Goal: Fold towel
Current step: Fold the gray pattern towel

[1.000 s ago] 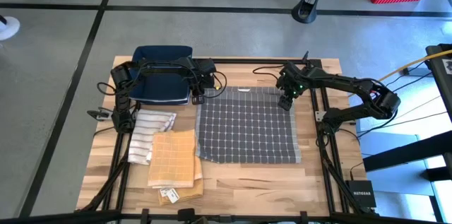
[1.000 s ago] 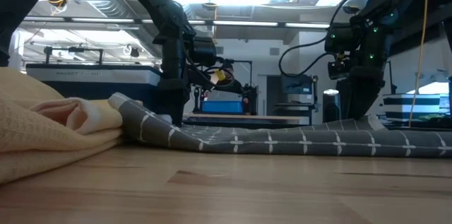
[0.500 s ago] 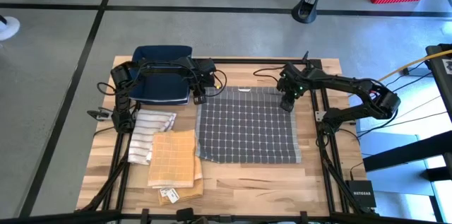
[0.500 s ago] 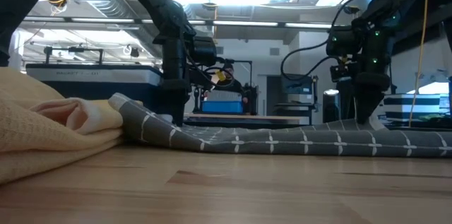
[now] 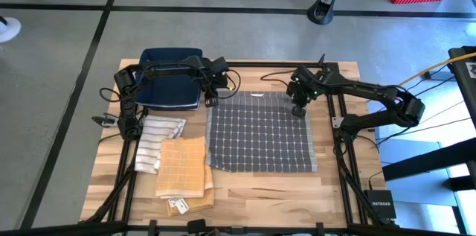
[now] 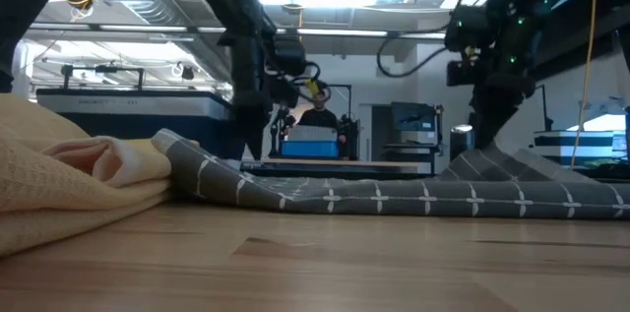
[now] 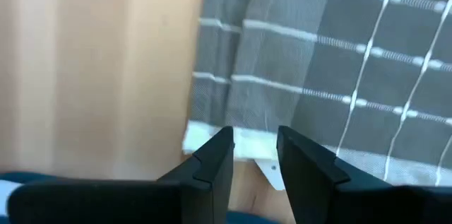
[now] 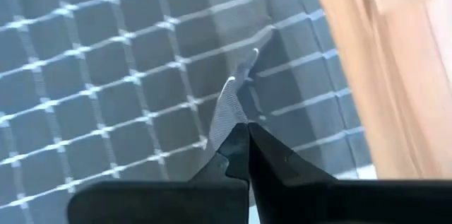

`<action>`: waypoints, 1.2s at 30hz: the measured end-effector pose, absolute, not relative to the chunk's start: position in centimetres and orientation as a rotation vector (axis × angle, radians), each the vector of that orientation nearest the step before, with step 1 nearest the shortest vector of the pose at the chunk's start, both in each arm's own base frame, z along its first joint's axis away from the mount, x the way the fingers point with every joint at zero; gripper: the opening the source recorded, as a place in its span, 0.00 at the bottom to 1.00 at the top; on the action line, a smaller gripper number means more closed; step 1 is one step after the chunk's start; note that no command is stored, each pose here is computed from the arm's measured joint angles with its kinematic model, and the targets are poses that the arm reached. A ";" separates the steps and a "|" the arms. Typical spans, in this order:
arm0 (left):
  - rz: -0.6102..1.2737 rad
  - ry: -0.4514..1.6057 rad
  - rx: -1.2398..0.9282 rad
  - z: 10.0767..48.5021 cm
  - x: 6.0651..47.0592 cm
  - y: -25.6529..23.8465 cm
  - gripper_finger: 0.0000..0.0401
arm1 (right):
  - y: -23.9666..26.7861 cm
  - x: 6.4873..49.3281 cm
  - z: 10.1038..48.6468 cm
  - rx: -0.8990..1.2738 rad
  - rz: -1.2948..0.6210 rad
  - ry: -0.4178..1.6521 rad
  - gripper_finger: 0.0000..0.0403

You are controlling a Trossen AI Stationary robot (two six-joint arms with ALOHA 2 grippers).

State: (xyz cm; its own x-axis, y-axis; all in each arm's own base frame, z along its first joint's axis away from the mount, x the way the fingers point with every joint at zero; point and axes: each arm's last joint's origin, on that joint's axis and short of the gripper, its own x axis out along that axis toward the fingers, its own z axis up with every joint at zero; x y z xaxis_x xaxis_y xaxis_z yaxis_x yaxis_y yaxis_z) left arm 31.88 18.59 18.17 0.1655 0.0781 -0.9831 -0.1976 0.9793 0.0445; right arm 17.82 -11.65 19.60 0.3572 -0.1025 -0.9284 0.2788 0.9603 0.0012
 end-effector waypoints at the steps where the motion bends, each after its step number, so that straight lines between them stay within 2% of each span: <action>1: 0.202 1.379 -0.099 18.5 32.0 18.6 0.26 | -11.2 18.1 19.8 0.164 -0.237 1.175 0.01; 12: 0.213 1.304 -0.076 19.5 33.4 17.7 0.26 | -5.5 19.8 21.2 0.104 -0.079 1.120 0.01; 16: 0.202 1.254 -0.051 19.6 34.2 17.2 0.26 | -3.9 19.8 21.8 0.045 -0.077 1.099 0.00; 25: 0.128 0.978 0.079 20.7 37.8 15.2 0.26 | -3.6 19.6 22.2 0.030 -0.109 1.080 0.00; 29: 0.134 0.874 0.101 20.1 39.6 14.4 0.32 | -3.6 19.6 22.2 0.033 -0.103 1.079 0.00; 36: 0.160 0.860 0.073 18.4 42.4 15.6 0.50 | -3.6 19.8 22.3 0.032 -0.101 1.059 0.00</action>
State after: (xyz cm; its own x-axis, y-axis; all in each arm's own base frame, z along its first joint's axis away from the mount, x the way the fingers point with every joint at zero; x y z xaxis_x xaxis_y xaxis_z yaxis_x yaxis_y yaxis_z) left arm 42.38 15.62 18.44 0.6414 0.1697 -0.7482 -0.1106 0.9855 0.1287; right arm 19.78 -3.59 22.27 0.4857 -0.0677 -0.8715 0.0984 0.9949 -0.0224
